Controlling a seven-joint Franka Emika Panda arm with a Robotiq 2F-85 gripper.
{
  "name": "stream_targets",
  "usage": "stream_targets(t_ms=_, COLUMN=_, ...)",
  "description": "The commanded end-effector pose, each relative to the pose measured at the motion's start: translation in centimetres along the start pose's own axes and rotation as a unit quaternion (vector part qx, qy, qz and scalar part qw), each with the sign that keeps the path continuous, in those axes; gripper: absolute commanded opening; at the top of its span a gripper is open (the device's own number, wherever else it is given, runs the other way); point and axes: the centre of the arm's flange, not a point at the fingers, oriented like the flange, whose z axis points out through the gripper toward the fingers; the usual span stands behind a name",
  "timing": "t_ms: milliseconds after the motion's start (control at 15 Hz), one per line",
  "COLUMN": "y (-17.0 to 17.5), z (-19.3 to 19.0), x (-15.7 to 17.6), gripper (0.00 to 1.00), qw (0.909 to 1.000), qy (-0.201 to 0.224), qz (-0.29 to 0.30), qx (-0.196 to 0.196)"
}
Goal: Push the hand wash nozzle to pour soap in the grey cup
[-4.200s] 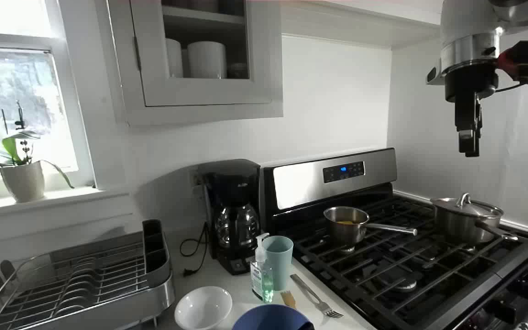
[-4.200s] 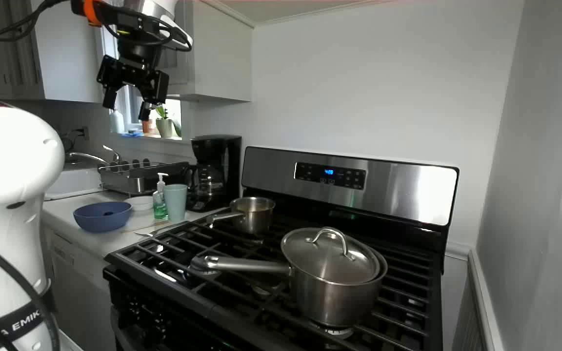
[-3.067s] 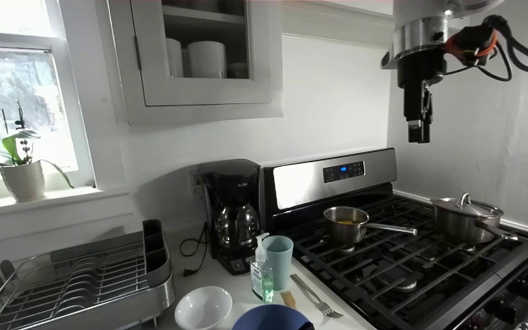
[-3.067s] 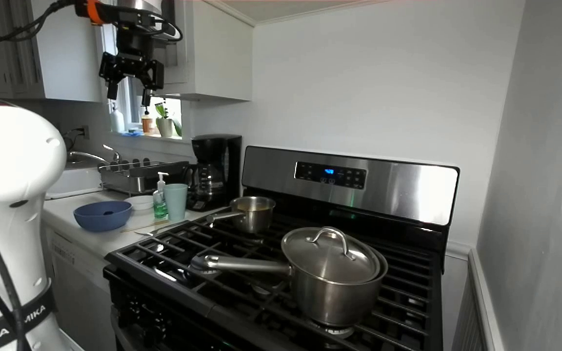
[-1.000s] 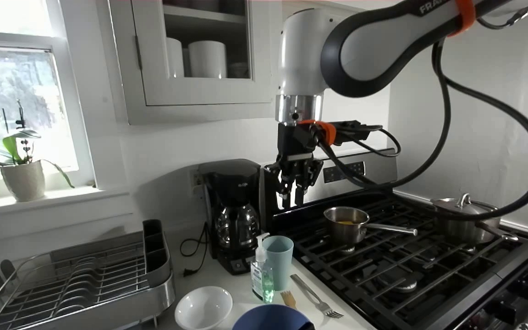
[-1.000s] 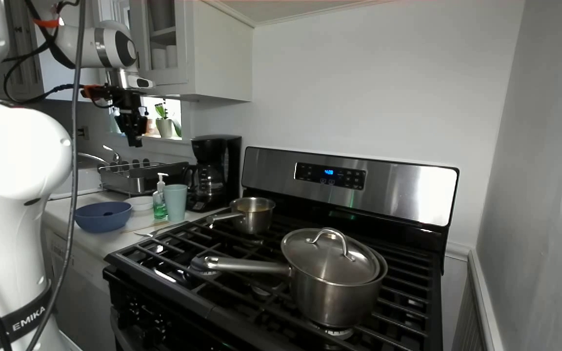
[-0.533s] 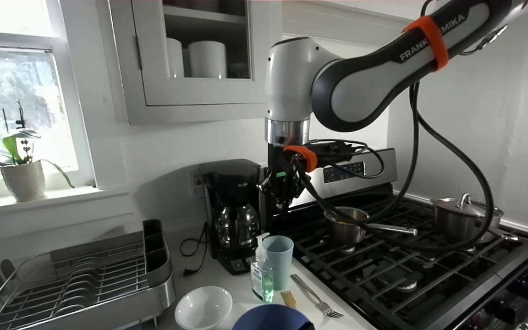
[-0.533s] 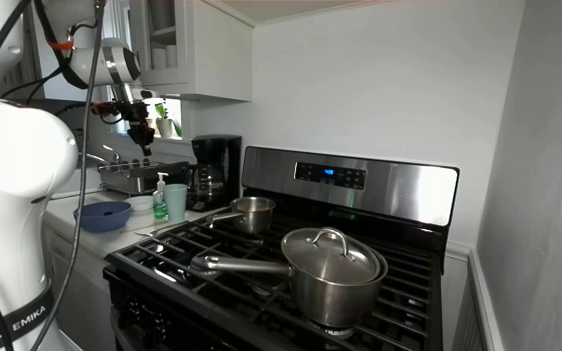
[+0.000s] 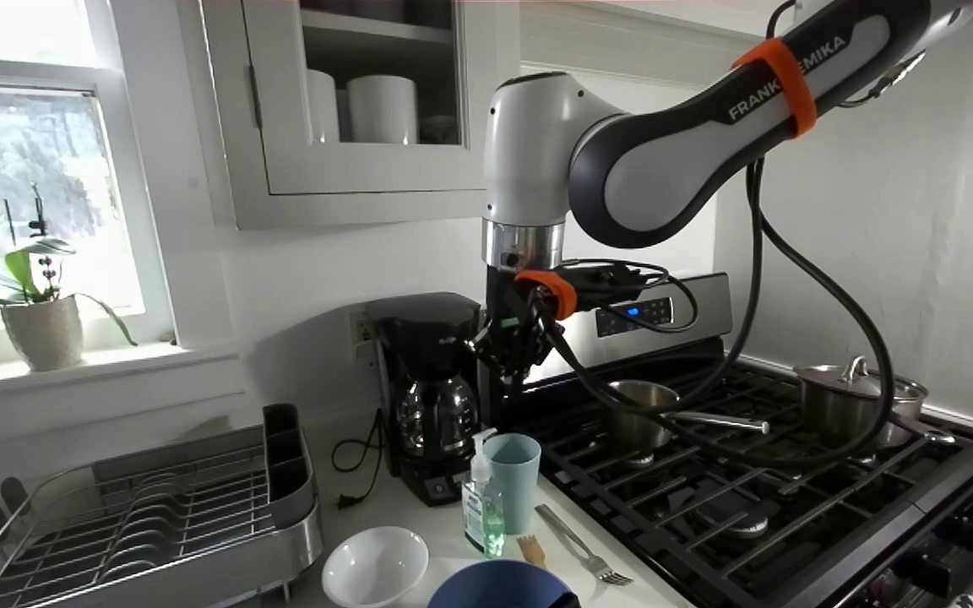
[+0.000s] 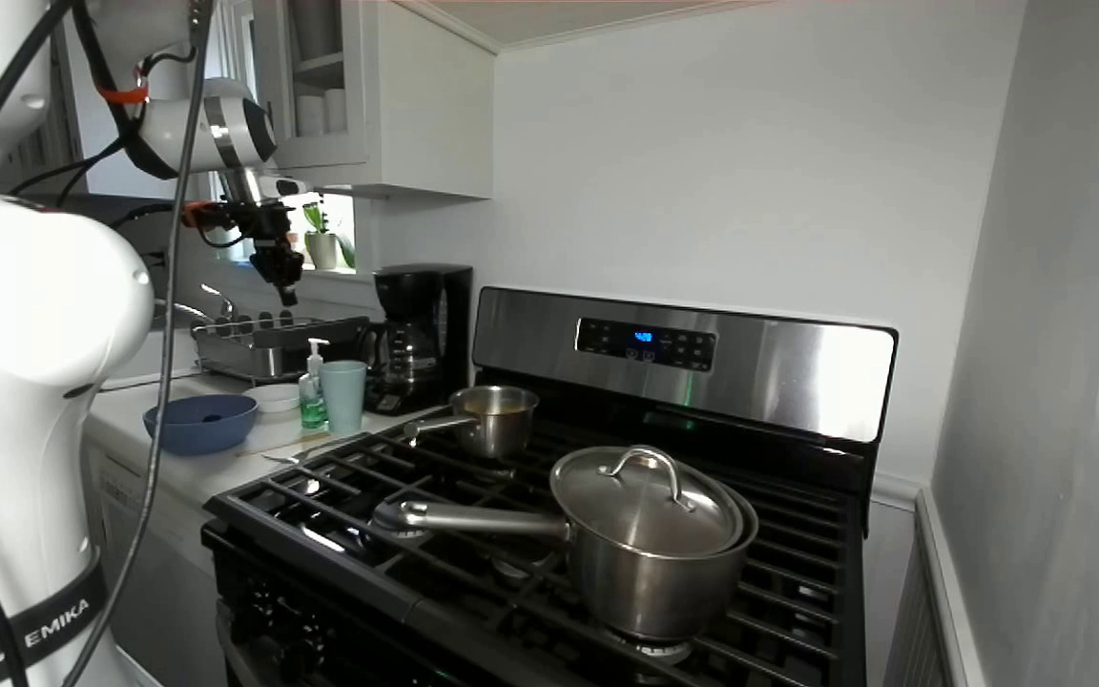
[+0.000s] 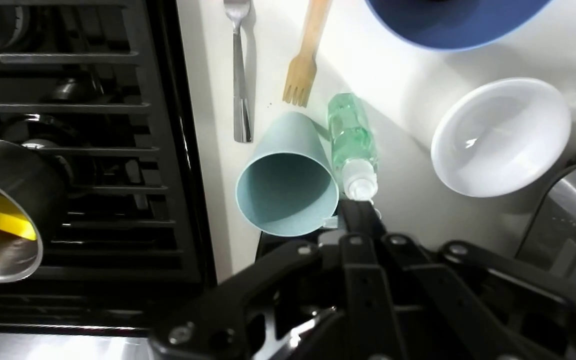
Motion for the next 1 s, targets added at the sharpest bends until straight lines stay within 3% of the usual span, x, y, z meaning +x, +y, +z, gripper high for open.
stream_targets(t_ms=0, y=-0.1, z=1.1, x=1.1, gripper=0.00, qw=1.0000, qy=0.006, qz=0.006, qx=-0.003)
stream_targets(t_ms=933, y=-1.9, z=5.8, x=4.8, gripper=0.00, qw=0.9997, qy=-0.009, qz=0.003, qx=0.022)
